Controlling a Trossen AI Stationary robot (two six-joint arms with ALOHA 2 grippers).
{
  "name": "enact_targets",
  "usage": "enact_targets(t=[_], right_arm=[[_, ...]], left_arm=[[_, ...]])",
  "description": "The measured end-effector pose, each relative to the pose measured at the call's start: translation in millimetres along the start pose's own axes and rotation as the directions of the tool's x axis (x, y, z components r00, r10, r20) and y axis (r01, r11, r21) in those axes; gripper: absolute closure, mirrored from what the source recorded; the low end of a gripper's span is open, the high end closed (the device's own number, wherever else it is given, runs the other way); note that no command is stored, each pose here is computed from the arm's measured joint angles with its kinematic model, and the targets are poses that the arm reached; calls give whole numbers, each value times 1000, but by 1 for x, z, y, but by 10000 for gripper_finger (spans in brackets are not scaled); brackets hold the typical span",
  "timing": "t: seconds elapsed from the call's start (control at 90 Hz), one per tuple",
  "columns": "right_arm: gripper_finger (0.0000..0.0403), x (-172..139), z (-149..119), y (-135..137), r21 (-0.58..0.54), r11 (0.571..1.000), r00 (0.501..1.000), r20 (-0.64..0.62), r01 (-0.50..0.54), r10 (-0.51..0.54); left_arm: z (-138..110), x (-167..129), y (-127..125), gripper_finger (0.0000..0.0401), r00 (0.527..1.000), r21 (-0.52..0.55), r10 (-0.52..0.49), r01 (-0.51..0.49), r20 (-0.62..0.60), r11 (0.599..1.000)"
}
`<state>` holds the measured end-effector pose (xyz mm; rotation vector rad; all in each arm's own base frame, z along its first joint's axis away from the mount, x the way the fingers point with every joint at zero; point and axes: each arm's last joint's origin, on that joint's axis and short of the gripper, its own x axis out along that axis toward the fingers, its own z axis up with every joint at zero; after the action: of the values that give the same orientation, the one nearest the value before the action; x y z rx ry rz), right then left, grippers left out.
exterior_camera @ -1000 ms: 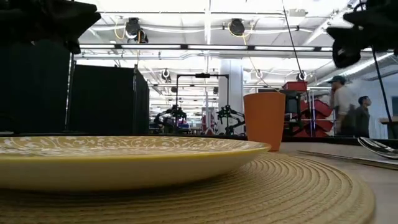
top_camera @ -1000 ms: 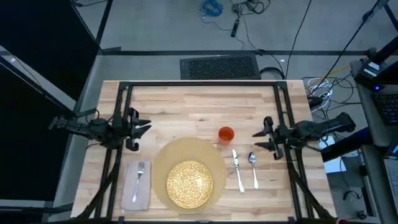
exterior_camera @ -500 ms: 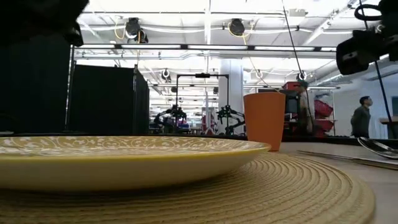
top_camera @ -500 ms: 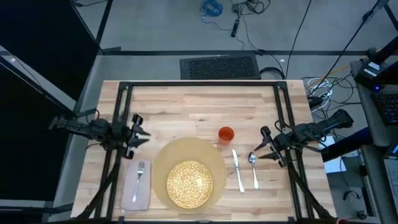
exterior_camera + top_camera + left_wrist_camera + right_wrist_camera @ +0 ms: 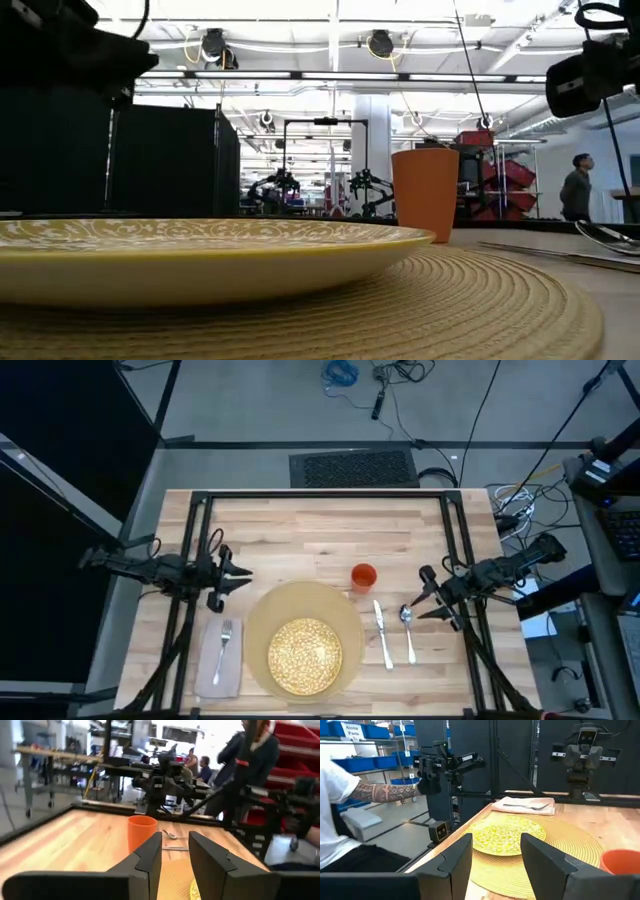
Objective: Set table place
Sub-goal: Return to Home Position
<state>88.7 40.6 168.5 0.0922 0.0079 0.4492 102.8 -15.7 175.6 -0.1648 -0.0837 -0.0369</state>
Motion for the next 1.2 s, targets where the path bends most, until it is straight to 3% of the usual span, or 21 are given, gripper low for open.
enact_targets(t=[1.2], right_arm=[[250, 0, 0, 0, 1, 1000, 1000, 1, 1, -1]], left_arm=[[0, 0, 0, 320, 1000, 0, 13, -13, -4, 1000]])
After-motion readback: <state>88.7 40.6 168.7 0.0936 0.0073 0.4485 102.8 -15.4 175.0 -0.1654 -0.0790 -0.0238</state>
